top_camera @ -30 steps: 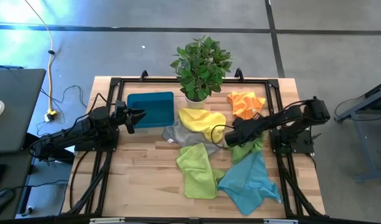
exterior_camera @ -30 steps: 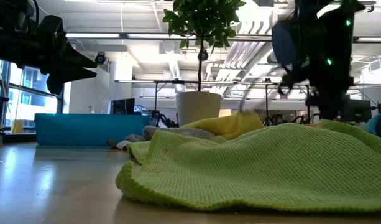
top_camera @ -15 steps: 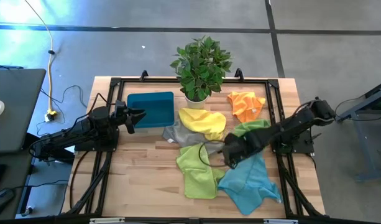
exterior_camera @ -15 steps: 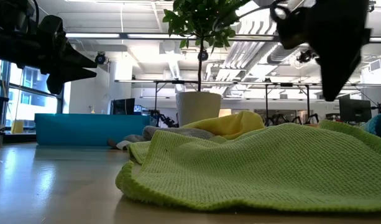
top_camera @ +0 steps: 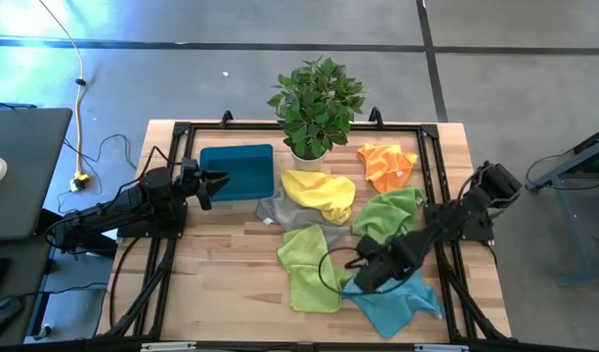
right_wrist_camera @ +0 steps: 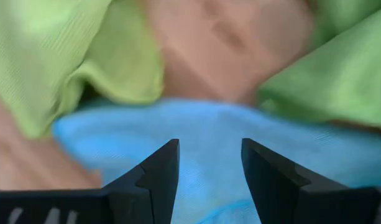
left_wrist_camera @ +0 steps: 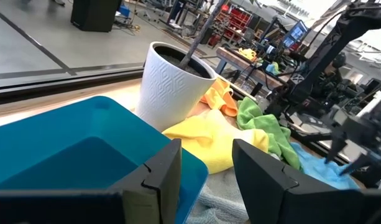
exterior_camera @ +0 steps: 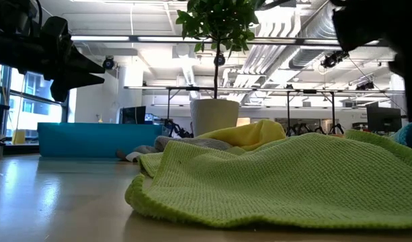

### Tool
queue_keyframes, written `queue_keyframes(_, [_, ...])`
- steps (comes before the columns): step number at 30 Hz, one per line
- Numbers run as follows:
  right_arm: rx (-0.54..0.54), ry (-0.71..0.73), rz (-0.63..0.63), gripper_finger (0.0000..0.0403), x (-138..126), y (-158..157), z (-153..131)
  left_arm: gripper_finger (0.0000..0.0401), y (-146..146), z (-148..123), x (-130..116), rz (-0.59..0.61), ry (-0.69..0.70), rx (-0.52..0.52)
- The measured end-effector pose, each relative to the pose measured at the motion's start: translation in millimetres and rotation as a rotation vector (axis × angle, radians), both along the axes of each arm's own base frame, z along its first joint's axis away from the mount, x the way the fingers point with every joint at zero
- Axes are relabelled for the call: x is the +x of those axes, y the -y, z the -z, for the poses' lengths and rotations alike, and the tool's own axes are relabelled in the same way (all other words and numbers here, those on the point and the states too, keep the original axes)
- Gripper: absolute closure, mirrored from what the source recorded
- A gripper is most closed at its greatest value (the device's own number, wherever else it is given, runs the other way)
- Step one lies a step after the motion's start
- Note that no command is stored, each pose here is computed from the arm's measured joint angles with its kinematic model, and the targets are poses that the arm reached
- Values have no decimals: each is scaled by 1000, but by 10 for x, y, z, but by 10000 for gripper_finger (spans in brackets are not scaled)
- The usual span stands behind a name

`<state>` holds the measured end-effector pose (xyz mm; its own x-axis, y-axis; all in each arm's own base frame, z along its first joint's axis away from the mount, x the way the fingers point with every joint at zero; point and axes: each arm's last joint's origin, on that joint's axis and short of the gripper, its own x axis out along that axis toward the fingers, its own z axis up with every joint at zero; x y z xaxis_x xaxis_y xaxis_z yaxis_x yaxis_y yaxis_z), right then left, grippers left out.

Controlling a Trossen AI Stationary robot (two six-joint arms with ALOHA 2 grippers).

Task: Fold microfiber towels
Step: Prepare the table to start the demonstration

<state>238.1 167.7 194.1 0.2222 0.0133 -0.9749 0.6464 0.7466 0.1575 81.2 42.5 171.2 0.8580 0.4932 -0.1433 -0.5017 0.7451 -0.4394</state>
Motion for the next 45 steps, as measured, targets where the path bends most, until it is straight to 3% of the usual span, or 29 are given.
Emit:
queue_keyframes(6, [67,1,-62,238,21,-256,188,268,0,0,0,0,0,0])
queue_keyframes(11, [103,-2,-35,238,48,-398,353,268,0,0,0,0,0,0])
queue_keyframes(24, [43,-85,32,238,37,-436,587,268,0,0,0,0,0,0])
queue_keyframes(40, [-48,-474,50,238,-260,-264,599,268,0,0,0,0,0,0])
queue_keyframes(45, [-73,-555,133,238,-318,-229,583,268,0,0,0,0,0,0])
